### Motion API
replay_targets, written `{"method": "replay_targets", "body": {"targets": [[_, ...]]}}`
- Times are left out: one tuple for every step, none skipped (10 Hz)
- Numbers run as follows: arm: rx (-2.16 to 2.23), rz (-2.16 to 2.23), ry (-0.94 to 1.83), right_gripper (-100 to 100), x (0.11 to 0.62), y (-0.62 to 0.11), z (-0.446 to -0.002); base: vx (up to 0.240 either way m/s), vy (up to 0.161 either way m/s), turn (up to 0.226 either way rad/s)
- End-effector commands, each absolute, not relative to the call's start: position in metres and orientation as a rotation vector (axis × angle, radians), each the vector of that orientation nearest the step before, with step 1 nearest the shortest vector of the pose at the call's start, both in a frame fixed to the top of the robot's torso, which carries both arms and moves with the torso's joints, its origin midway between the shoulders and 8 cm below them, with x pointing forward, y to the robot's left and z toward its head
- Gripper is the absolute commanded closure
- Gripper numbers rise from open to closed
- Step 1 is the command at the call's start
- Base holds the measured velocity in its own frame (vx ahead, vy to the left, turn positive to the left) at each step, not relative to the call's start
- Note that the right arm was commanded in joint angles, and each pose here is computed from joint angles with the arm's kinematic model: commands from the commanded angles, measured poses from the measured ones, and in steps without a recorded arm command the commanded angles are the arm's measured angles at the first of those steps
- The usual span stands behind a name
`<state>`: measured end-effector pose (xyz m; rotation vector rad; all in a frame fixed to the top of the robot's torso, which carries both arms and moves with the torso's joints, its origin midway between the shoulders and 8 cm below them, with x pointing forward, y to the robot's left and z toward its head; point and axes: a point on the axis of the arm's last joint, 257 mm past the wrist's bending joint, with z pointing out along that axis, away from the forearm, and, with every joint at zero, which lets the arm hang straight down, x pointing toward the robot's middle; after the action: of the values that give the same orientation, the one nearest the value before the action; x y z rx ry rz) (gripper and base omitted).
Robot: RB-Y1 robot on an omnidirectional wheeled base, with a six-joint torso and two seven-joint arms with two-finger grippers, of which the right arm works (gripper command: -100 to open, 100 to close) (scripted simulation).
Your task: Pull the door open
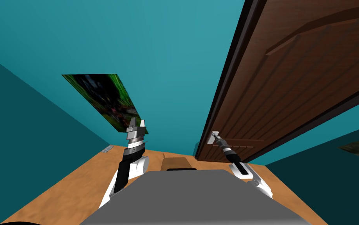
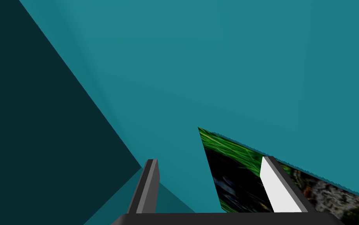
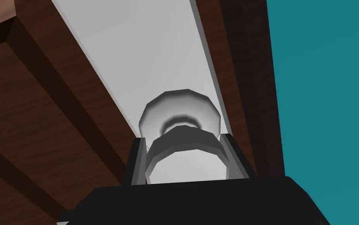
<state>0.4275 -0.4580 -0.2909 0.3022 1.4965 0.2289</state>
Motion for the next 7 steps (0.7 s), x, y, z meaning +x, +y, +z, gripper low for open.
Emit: {"method": "replay_targets", "body": {"targets": [[0.369,0.288,1.469,100,0.432,-0.459,-0.287,-0.086,-0.050,0.101],[0.408,0.324,1.453,100,0.435,-0.459,-0.285,-0.084,-0.027,0.084],[0.449,0.361,1.437,100,0.437,-0.459,-0.284,-0.085,-0.043,0.074],[0.456,0.368,1.435,100,0.437,-0.459,-0.284,-0.063,-0.050,0.039],[0.500,0.409,1.417,100,0.440,-0.459,-0.283,-0.069,-0.044,0.063],[0.542,0.449,1.397,100,0.442,-0.459,-0.281,-0.079,-0.050,0.092],[0.548,0.455,1.396,100,0.442,-0.459,-0.281,-0.060,-0.042,0.049]]}}
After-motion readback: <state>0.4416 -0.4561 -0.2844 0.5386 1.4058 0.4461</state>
